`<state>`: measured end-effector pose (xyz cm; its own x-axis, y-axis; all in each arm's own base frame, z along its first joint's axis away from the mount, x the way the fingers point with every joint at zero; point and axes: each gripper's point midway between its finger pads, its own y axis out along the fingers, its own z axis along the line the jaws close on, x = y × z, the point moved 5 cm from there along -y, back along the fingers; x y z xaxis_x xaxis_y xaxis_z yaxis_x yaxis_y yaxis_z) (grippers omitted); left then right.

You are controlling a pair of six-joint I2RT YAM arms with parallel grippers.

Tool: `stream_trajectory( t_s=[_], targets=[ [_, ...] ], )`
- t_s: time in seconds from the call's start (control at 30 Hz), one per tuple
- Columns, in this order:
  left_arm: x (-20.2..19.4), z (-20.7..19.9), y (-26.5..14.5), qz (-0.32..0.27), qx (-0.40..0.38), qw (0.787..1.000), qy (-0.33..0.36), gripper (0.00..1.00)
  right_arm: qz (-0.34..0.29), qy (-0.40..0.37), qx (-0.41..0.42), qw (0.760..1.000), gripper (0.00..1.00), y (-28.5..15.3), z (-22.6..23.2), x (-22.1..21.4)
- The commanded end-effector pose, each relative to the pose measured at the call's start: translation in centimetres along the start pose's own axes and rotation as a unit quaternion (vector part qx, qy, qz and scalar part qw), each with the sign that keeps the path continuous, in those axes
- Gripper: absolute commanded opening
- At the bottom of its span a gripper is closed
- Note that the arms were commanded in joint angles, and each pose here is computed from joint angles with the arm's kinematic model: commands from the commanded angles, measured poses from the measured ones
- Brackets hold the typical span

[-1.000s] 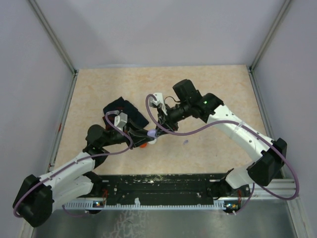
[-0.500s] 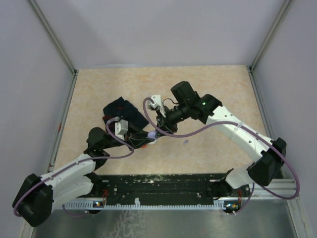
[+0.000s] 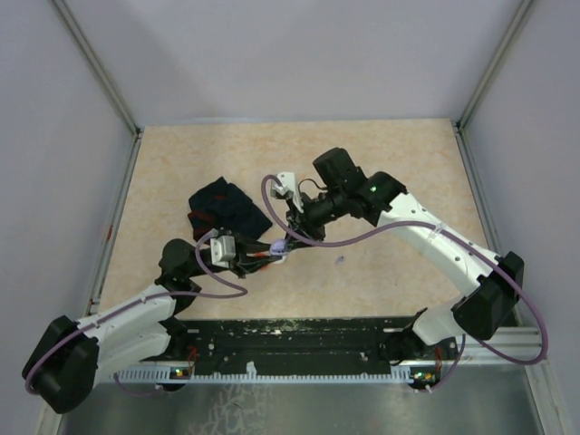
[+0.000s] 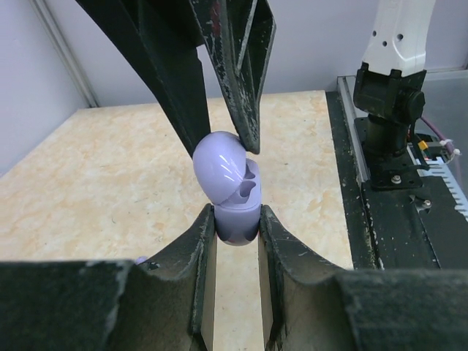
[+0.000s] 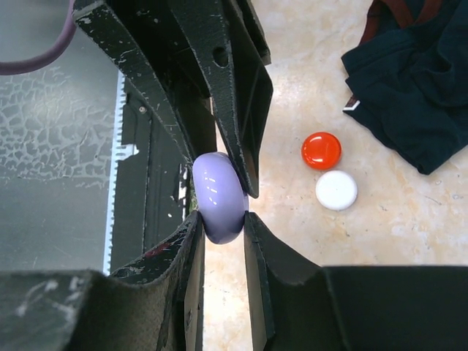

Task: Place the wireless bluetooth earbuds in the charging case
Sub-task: Open the charging case.

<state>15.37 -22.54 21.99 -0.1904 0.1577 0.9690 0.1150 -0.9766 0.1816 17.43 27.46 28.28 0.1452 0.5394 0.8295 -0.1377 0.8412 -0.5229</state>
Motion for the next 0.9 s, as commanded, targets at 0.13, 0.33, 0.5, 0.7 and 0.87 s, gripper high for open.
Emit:
stream_trajectory(
  t_s=[0.13, 0.33, 0.5, 0.7, 0.87],
  targets=[
    [-2.6, -1.4, -0.5, 0.035, -0.037, 0.999, -0.005, 0.0, -0.034, -0.014, -0.048, 0.998, 0.3, -1.8, -1.6, 1.9],
    [-3.2, -0.7, -0.6, 0.046, -0.003, 0.999, -0.014, 0.0, -0.04, -0.003, -0.053, 0.998, 0.36, -1.8, -1.9, 2.0],
    [-4.1, 0.7, -1.0, 0.063, 0.071, 0.994, -0.049, 0.0, -0.048, 0.057, -0.119, 0.99, 0.48, -2.3, -4.0, 1.6],
    [-5.0, 2.4, -2.0, 0.071, 0.155, 0.983, -0.061, 0.0, -0.066, 0.195, -0.208, 0.956, 0.66, -3.6, -8.0, -1.0],
    [-5.4, 3.2, -3.0, 0.065, 0.198, 0.976, -0.065, 0.0, -0.057, 0.319, -0.332, 0.886, 0.72, -4.9, -11.6, -4.2]
  ],
)
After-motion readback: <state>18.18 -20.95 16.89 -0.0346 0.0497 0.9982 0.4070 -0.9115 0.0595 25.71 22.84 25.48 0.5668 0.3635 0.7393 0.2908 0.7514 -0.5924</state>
